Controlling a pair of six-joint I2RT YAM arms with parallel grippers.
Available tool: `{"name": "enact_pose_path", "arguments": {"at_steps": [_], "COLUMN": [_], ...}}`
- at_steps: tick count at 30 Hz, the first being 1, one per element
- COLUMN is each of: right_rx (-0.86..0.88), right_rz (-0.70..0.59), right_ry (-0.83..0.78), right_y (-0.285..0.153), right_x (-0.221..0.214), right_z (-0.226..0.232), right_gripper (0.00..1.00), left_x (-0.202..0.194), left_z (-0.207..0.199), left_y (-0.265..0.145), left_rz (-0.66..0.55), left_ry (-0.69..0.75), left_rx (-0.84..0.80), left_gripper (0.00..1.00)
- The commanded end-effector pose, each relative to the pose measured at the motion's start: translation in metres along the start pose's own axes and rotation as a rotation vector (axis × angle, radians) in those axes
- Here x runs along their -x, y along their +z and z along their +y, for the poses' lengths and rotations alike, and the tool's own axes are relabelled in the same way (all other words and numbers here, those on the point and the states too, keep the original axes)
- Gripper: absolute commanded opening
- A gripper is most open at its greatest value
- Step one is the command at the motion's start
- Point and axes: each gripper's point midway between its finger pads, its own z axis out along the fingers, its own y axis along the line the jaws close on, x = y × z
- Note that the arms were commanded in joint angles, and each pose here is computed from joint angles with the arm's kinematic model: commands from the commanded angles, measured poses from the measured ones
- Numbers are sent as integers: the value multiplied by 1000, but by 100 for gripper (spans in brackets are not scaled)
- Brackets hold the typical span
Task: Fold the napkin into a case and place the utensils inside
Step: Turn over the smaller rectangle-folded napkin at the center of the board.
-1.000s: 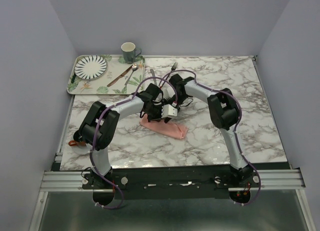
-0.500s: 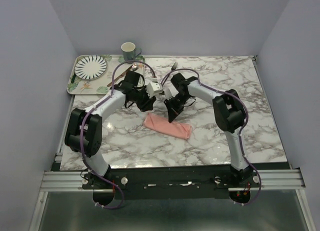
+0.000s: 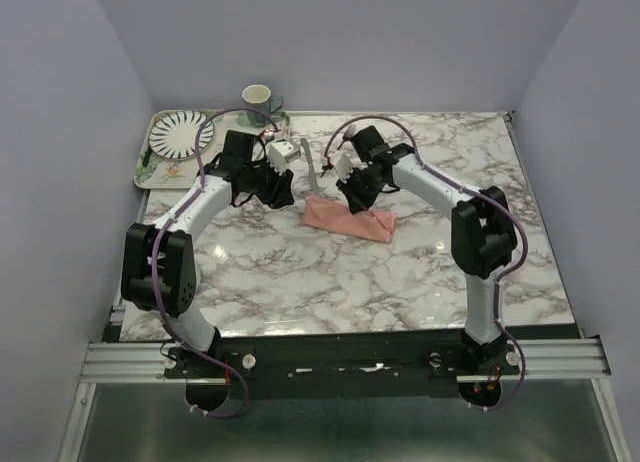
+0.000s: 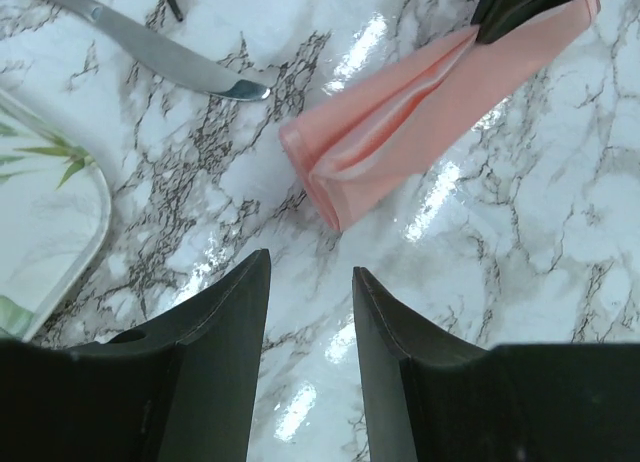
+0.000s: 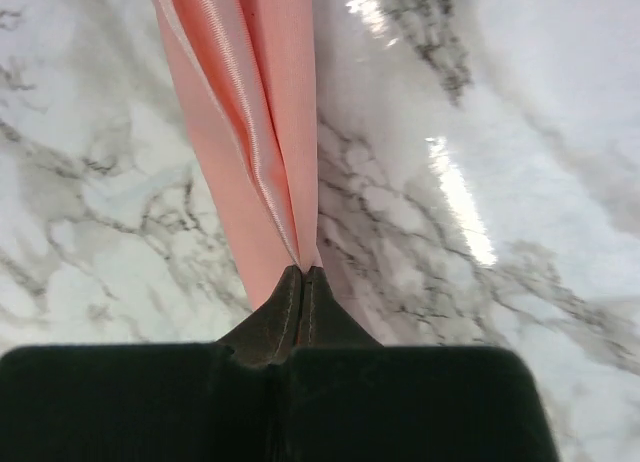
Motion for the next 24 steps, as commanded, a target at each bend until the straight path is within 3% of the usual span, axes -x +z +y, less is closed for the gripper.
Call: {"name": "enact_pose_path", "arguments": {"at_steps": [1,12,24], "right_rx": [-242,-490,-549], "right_rz": [-103,-227,-223], "right_ry": [-147,-312,-445], "right_y": [-28,-34,-8], "right_x": [30,48,26], "right_z": [-42,-53,3], "right_gripper": [1,1,1], "left_x": [11,1,-13], "left_z": [14,25,23], "left_y": [-4,-6,-13], "left_rz": [-50,-41,-31], "left_ry": [-82,-131,-148], "left_rx": [10,36,56], "left_gripper": [50,50,50]}}
